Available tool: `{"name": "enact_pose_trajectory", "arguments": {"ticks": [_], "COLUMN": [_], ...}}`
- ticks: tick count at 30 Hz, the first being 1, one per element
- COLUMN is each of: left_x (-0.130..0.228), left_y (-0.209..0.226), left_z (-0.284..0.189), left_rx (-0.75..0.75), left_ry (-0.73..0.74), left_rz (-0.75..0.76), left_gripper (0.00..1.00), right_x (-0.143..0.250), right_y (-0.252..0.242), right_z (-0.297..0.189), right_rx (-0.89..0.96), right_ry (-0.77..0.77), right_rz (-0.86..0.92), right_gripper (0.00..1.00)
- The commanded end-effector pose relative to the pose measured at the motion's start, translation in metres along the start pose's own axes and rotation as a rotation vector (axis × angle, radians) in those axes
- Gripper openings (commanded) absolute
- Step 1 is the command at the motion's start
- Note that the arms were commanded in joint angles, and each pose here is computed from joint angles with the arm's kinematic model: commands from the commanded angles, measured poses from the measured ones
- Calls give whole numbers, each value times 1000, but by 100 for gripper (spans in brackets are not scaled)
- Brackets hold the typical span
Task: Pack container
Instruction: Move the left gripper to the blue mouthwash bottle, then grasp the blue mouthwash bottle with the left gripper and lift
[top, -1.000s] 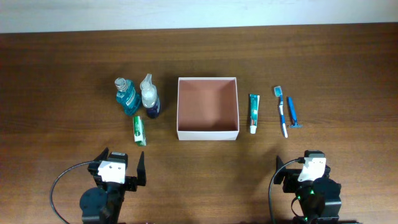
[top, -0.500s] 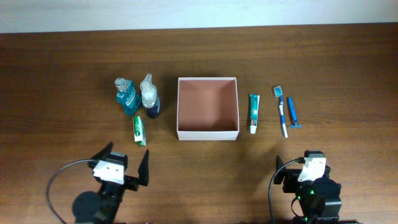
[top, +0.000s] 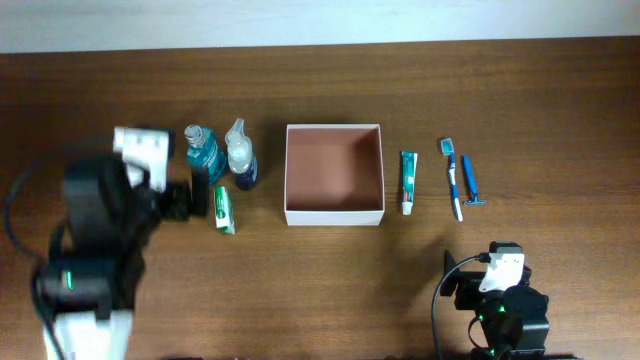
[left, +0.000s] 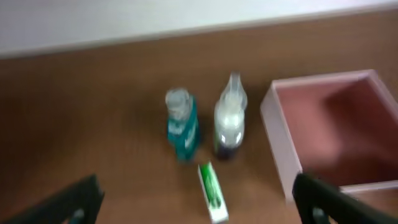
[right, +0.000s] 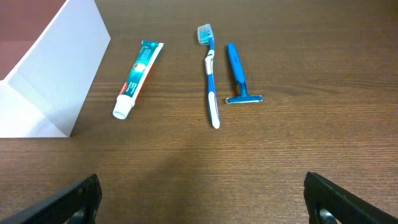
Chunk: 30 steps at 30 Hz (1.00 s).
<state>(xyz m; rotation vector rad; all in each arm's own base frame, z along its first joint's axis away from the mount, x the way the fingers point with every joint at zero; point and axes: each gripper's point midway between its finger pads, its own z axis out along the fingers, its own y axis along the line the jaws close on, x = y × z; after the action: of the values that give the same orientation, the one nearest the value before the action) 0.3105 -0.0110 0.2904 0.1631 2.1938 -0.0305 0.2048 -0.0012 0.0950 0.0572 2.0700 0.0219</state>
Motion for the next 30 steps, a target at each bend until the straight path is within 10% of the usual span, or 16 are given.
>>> {"name": "enact_pose_trajectory", "arguments": {"ticks": [1,30], "left_x": [-32,9], "left_y": [7,32], "left_z": [16,168], "left_rx": [2,-7], "left_ry": [92,372], "left_rz": [31,250], "left_gripper": [100,99], "right_x": [2,2], "right_y": [-1,-1], "right_z": [1,1], "right_rx": [5,5], "right_ry": [1,1], "right_rz": [12,12], "right_gripper": [99,99]}}
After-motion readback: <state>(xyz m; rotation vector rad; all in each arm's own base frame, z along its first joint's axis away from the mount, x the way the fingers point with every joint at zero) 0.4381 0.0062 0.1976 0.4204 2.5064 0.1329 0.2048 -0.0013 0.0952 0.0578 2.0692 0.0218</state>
